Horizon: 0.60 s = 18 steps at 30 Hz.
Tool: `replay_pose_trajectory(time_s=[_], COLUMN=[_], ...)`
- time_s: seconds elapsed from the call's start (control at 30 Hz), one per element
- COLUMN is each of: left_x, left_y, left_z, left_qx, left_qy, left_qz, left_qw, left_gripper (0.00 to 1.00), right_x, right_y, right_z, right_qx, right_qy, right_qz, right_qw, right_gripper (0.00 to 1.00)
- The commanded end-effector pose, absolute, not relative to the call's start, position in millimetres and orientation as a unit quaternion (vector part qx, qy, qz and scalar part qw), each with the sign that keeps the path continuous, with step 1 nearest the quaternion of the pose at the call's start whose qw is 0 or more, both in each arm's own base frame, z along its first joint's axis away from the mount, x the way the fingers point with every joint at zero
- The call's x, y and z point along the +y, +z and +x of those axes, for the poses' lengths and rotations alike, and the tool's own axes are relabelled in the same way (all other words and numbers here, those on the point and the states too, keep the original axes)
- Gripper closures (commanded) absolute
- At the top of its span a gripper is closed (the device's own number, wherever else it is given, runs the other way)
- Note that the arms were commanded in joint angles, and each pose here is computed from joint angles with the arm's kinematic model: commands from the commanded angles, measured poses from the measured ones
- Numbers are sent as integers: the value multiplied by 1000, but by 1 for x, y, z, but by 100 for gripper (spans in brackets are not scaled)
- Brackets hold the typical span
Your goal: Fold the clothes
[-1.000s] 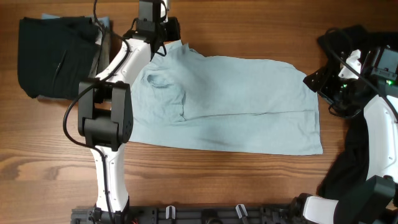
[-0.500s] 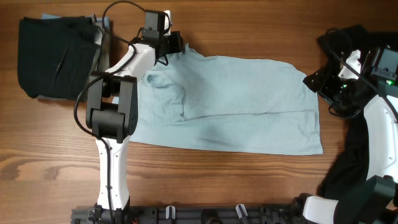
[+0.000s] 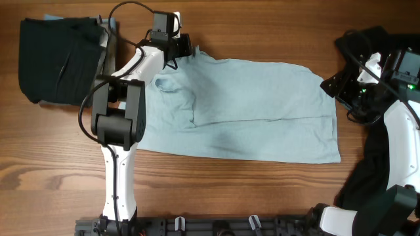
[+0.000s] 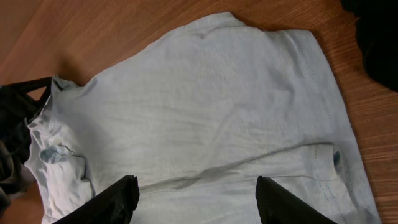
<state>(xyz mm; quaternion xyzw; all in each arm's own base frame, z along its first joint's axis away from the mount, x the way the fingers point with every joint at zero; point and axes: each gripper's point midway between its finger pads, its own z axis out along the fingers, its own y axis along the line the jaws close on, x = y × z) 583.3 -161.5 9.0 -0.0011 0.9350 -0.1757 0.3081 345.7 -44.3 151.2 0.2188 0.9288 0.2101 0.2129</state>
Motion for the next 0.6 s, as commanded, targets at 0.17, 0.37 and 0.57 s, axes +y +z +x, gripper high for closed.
replay_pose_trajectory(time_s=[0.17, 0.37, 0.57], left_x=[-182, -161, -159], left_y=[-29, -7, 31], left_z=[569, 583, 591], left_qx=[946, 940, 927], left_qy=[-141, -111, -102], left_qz=[62, 57, 82], left_qw=[285, 317, 351], left_gripper=[96, 96, 96], right_x=[-45, -46, -49], right_y=[150, 149, 148], right_z=[343, 343, 342], right_qx=[931, 932, 933], right_qy=[202, 200, 189], right_qz=[219, 220, 223], right_qw=[209, 208, 207], right_gripper=[35, 35, 35])
